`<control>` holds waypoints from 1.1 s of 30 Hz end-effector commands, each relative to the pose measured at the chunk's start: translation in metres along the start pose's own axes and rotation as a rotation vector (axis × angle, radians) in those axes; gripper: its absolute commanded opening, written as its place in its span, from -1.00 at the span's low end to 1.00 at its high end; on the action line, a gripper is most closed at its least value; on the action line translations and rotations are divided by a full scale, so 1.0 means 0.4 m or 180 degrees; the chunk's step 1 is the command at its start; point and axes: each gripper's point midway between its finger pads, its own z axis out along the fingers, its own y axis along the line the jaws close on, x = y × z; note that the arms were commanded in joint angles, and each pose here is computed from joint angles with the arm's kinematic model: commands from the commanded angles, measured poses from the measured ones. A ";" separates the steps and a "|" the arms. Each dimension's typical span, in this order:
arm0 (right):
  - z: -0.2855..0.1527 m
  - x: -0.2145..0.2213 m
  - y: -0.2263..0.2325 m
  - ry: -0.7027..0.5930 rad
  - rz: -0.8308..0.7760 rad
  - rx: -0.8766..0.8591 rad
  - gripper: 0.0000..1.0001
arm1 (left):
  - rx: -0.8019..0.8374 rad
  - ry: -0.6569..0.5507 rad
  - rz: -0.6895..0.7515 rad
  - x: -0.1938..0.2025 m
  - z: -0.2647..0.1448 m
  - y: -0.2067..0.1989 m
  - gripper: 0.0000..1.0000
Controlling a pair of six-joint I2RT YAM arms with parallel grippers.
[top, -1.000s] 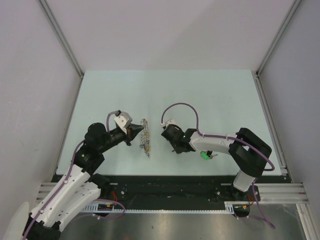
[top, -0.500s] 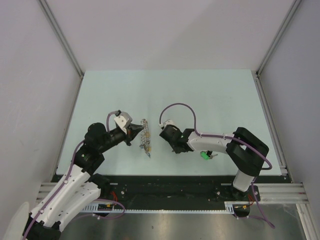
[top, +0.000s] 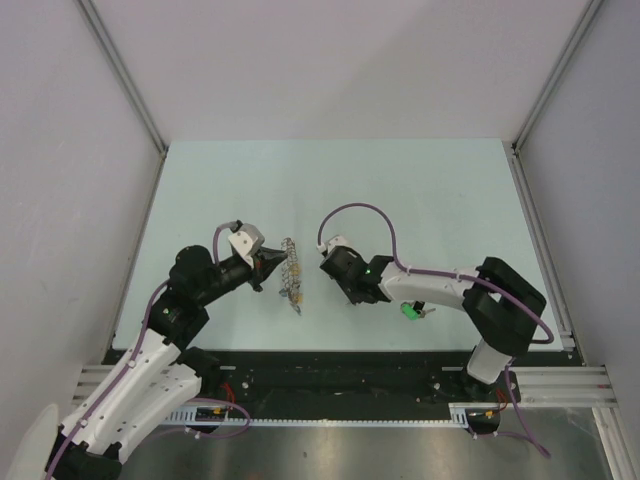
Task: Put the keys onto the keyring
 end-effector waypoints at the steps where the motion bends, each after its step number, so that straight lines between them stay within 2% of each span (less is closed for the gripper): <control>1: -0.115 -0.131 -0.007 -0.0630 0.0077 -0.0192 -1.00 | -0.0006 -0.0208 0.0135 -0.050 -0.003 0.005 -0.99; 8: -0.300 -0.258 -0.007 -0.1575 0.0086 -0.0685 -1.00 | 0.0054 -0.0171 0.0134 -0.042 0.003 -0.001 -0.99; 9: -0.320 -0.276 -0.022 -0.1786 0.0137 -0.0737 -1.00 | 0.0064 -0.0167 0.0127 -0.042 0.004 -0.002 -0.99; 13: -0.389 -0.295 -0.018 -0.2062 0.0421 -0.1316 -1.00 | 0.0144 -0.0140 0.0120 -0.037 0.009 -0.011 -0.99; 15: -0.433 -0.324 -0.048 -0.2404 0.0592 -0.1390 -1.00 | 0.0263 -0.0112 0.0110 -0.032 0.014 -0.025 -0.99; 16: -0.433 -0.314 -0.040 -0.2393 0.0653 -0.1525 -1.00 | 0.0293 -0.0101 0.0104 -0.031 0.016 -0.027 -0.99; 20: -0.426 -0.314 -0.068 -0.2414 0.0727 -0.1431 -1.00 | 0.0402 -0.0013 0.0026 -0.018 0.026 -0.039 -0.99; 24: -0.343 -0.259 -0.048 -0.2042 0.0831 -0.1648 -1.00 | 0.0386 0.0037 0.0002 -0.010 0.031 -0.035 -0.99; 29: -0.310 -0.227 -0.067 -0.2163 0.1206 -0.1864 -1.00 | 0.0329 -0.0008 0.0030 -0.016 0.025 -0.029 -0.99; 33: -0.367 -0.243 -0.067 -0.2483 0.0993 -0.1974 -1.00 | 0.0460 -0.0026 0.0044 -0.017 0.026 -0.045 -0.99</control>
